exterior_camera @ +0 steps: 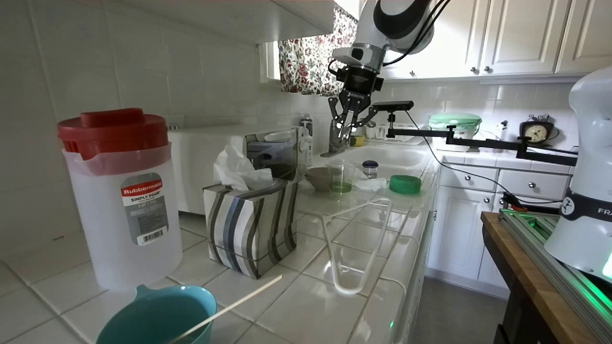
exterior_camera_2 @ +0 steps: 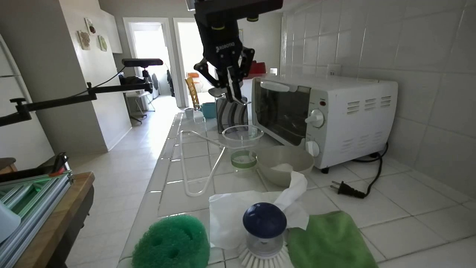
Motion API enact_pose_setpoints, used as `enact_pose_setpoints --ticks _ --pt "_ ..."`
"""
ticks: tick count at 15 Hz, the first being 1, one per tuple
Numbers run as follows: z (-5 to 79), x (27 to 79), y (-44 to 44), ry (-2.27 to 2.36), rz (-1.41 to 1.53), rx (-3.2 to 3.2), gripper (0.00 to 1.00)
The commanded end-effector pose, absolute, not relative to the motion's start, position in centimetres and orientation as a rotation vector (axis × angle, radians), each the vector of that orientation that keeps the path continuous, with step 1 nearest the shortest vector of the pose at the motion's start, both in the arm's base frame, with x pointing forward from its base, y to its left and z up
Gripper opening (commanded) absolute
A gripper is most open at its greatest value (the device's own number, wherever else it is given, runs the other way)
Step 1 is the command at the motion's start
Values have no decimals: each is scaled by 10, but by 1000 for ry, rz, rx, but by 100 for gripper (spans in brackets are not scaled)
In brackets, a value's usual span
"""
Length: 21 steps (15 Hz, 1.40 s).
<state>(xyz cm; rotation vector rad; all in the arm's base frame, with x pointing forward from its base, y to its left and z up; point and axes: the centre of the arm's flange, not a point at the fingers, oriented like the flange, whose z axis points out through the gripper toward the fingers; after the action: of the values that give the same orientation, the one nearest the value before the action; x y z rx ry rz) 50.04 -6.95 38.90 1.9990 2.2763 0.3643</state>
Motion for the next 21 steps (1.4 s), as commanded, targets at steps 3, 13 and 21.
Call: enact_pose_setpoints --ticks 3,13,21 --pt "377 510 -60 2382 273 1993 5" --pt "358 514 -35 2321 200 1976 18" --pt "351 517 -27 2207 205 2106 5"
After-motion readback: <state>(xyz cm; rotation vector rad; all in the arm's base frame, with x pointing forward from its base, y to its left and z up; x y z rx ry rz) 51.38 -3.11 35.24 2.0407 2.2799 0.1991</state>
